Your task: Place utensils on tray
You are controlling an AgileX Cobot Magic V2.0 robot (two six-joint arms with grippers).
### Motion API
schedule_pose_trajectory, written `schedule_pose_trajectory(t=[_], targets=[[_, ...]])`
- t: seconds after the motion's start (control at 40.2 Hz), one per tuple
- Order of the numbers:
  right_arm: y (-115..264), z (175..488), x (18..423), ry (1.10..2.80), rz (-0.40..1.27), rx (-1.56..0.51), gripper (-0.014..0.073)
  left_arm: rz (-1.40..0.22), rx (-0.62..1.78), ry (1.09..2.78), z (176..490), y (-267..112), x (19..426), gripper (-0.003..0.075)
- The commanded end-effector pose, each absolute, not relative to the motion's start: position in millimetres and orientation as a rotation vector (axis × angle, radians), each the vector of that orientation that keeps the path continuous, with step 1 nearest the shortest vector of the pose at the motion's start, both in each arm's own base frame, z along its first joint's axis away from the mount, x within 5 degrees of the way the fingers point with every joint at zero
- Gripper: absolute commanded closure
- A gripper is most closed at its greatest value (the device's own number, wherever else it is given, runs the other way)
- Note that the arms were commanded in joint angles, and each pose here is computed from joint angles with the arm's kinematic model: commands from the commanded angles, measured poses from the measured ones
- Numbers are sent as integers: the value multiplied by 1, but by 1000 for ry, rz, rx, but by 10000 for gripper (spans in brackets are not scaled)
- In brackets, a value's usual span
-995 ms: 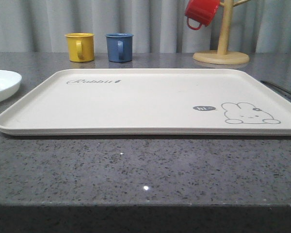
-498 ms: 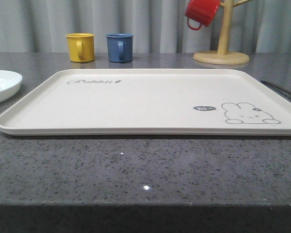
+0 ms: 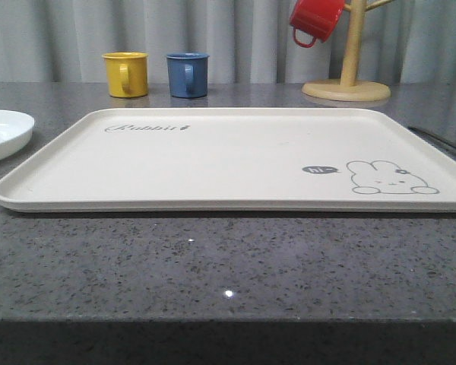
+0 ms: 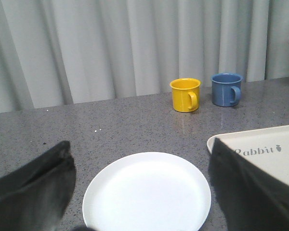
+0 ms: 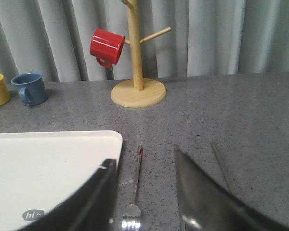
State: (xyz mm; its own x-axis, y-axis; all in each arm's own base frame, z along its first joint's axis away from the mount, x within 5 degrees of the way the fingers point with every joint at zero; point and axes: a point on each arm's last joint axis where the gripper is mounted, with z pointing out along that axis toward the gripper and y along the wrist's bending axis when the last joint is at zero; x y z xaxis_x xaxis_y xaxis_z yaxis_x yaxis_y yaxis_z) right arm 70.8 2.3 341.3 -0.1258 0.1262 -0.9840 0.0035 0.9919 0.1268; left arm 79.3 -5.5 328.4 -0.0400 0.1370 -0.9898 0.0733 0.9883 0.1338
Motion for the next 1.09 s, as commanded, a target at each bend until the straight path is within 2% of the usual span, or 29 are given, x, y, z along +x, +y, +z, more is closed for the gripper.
schedule_pose_trajectory(t=[0.0, 0.075, 0.224, 0.324, 0.547, 0.647, 0.821, 0.971, 1.07], targets=[[1, 359, 71, 1592, 92, 101, -15, 49, 144, 1513, 347, -5, 80, 99], [1, 359, 71, 1592, 92, 101, -59, 49, 143, 1509, 347, -5, 80, 99], [1, 359, 71, 1592, 92, 101, -59, 50, 143, 1510, 348, -5, 83, 99], [1, 359, 71, 1592, 92, 101, -59, 45, 152, 1581, 354, -6, 96, 99], [1, 359, 71, 1592, 92, 101, -59, 64, 234, 1884, 362, -11, 161, 99], [1, 359, 71, 1591, 92, 102, -59, 68, 373, 2062, 358, -20, 191, 99], [1, 359, 71, 1591, 92, 102, -59, 6, 561, 2292, 341, -49, 237, 99], [1, 359, 71, 1591, 92, 102, -59, -18, 628, 2542, 321, -57, 268, 103], [1, 359, 71, 1591, 92, 102, -59, -25, 649, 2621, 309, -60, 283, 136]])
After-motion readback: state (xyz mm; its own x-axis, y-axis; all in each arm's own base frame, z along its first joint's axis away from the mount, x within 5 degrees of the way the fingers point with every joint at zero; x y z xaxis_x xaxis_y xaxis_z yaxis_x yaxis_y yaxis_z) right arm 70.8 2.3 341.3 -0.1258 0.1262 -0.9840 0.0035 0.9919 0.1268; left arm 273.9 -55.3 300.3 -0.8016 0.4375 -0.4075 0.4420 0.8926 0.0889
